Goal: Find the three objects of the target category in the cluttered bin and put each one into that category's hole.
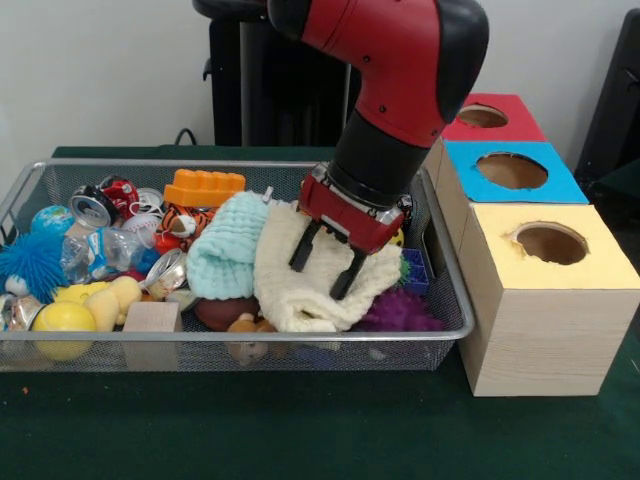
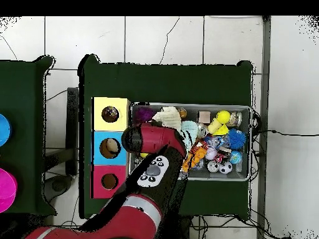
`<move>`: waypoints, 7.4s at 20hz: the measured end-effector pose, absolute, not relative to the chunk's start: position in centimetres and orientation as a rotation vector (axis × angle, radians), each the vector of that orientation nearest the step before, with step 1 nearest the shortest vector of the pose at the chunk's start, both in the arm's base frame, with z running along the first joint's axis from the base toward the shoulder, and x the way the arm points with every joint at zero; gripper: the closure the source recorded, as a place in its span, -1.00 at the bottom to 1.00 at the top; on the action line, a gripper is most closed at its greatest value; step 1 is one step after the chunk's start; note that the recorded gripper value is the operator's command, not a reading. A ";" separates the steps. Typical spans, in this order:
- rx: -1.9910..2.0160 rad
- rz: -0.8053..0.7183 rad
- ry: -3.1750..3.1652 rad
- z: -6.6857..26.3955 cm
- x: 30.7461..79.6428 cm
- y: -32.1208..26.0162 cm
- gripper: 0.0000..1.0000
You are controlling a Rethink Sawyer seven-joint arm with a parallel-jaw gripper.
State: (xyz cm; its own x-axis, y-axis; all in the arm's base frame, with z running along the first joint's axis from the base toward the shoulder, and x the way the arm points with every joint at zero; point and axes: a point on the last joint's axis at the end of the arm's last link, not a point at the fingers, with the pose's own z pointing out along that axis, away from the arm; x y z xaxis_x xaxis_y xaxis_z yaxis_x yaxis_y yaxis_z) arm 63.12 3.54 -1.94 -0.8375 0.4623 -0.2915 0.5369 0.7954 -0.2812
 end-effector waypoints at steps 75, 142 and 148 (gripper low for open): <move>0.904 -0.642 2.601 9.1 61.5 -5.0 1.00; 0.677 -0.562 2.666 -4.1 55.4 0.3 -1.00; 0.581 -0.620 2.587 -2.3 55.4 0.1 -1.00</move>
